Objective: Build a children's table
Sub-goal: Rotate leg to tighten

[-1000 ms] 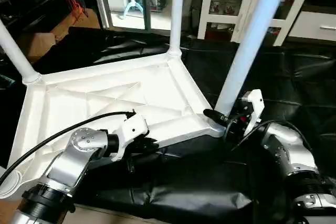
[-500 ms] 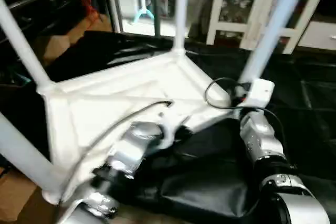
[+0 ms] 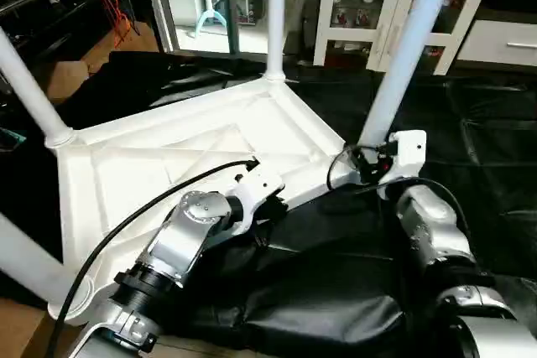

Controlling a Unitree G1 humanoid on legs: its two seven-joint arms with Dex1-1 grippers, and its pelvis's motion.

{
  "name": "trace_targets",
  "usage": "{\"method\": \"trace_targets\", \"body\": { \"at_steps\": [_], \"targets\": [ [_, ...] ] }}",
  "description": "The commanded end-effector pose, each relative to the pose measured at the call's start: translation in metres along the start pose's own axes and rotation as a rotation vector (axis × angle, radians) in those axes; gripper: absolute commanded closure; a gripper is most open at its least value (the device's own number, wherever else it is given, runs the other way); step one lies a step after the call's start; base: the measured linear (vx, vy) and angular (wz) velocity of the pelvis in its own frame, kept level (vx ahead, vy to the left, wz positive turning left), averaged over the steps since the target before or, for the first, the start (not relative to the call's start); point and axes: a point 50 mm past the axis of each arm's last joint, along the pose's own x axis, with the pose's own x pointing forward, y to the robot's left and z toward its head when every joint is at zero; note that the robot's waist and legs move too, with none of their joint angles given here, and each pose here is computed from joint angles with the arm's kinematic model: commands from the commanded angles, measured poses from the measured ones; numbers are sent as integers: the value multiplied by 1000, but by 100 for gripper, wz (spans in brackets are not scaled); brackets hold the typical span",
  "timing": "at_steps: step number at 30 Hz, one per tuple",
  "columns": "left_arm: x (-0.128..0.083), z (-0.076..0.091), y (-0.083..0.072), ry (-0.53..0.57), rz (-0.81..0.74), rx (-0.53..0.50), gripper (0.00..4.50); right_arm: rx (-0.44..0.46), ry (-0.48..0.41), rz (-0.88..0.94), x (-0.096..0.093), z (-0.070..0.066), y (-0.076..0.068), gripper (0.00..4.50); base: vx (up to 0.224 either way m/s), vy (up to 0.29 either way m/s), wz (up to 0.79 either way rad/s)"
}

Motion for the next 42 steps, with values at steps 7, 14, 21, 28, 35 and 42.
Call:
{"method": "trace_targets", "body": {
  "at_steps": [7, 14, 21, 28, 35, 42],
  "targets": [
    [-6, -27, 5, 70, -39, 20, 450, -99, 10, 437, -40, 20, 0, 58, 0, 0, 0],
    [17, 5, -3, -18, -166, 205, 450, -92, 71, 450, -99, 15, -7, 58, 0, 0, 0],
    [40, 36, -11, -107, -231, 331, 450, -102, 100, 271, -122, -7, -2, 58, 0, 0, 0],
    [45, 43, -8, -151, -243, 411, 450, -108, 112, 73, -125, -20, -3, 58, 0, 0, 0],
    [42, 57, 6, -269, -118, 346, 403, -108, 77, 52, -110, -18, 10, 51, 0, 0, 0],
    [23, 68, 3, -478, -160, 227, 343, -118, 31, -9, -91, -11, 11, 51, 0, 0, 0]
  ]
}}
